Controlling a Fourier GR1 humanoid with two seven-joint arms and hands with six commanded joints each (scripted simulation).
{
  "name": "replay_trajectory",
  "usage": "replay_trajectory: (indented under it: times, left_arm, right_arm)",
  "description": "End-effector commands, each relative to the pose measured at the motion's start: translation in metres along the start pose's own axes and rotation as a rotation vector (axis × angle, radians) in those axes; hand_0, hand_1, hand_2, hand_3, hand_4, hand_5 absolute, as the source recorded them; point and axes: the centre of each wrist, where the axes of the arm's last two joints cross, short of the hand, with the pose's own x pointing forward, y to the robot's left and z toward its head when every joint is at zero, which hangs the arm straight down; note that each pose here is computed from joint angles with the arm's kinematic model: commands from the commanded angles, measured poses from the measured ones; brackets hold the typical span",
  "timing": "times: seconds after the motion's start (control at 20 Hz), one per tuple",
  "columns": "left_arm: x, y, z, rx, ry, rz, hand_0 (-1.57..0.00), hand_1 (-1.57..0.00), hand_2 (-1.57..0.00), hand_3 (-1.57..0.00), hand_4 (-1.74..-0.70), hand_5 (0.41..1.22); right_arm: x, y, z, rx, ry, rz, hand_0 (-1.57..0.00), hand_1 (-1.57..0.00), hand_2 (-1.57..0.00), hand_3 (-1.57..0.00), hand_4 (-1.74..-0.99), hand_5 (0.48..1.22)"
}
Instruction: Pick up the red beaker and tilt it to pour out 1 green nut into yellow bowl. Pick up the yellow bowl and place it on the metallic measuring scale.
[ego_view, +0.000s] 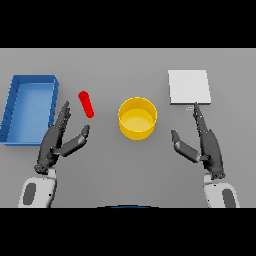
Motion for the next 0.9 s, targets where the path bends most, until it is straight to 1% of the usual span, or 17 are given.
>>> replay_trajectory:
  times: [0.0,0.05,0.15,0.25,0.35,0.4,0.5,0.6,0.7,0.85]
  left_arm:
    - [-0.002,-0.005,-0.007,-0.010,0.008,0.008,0.00,0.00,0.00,0.00,-1.28,0.691]
    - [-0.004,-0.004,-0.015,-0.015,0.014,0.014,0.00,0.00,0.00,0.00,-1.30,0.702]
    - [-0.009,-0.007,-0.026,-0.024,0.019,0.021,0.00,0.00,0.00,0.00,-1.36,0.724]
    - [-0.010,-0.008,-0.039,-0.030,0.022,0.003,0.00,0.00,0.00,0.00,-1.38,0.738]
    - [-0.013,-0.008,-0.052,-0.028,0.033,0.008,0.00,0.00,0.00,0.00,-1.38,0.739]
    - [-0.017,-0.008,-0.056,-0.025,0.053,-0.002,0.00,0.00,0.00,0.00,-1.38,0.738]
    - [-0.026,-0.008,-0.063,-0.017,0.072,-0.002,0.00,0.00,0.00,0.00,-1.36,0.726]
    - [-0.028,-0.008,-0.078,-0.014,0.090,0.009,0.00,0.00,0.00,0.00,-1.35,0.718]
    - [-0.031,-0.006,-0.086,-0.014,0.089,0.019,0.00,0.00,0.00,0.00,-1.33,0.714]
    - [-0.028,-0.010,-0.096,-0.023,0.067,0.009,0.00,0.00,0.00,0.00,-1.32,0.713]
  right_arm:
    - [0.000,-0.001,-0.001,-0.003,-0.011,-0.022,0.00,0.00,0.00,0.00,-1.265,0.680]
    - [-0.004,-0.004,0.005,-0.001,-0.008,-0.034,0.00,0.00,0.00,0.00,-1.275,0.680]
    - [0.000,-0.002,0.000,0.006,-0.021,-0.042,0.00,0.00,0.00,0.00,-1.286,0.676]
    - [0.000,-0.001,0.003,0.007,-0.022,-0.053,0.00,0.00,0.00,0.00,-1.304,0.678]
    - [0.000,-0.005,-0.003,-0.003,0.001,-0.045,0.00,0.00,0.00,0.00,-1.312,0.681]
    - [0.001,-0.010,-0.002,-0.008,-0.012,-0.043,0.00,0.00,0.00,0.00,-1.321,0.683]
    - [-0.001,-0.003,0.000,0.000,-0.009,-0.052,0.00,0.00,0.00,0.00,-1.331,0.686]
    - [0.001,-0.009,-0.001,-0.016,-0.003,-0.057,0.00,0.00,0.00,0.00,-1.339,0.688]
    - [-0.001,-0.009,0.003,-0.013,-0.006,-0.051,0.00,0.00,0.00,0.00,-1.338,0.688]
    - [-0.003,-0.009,0.001,-0.011,0.001,-0.067,0.00,0.00,0.00,0.00,-1.336,0.688]
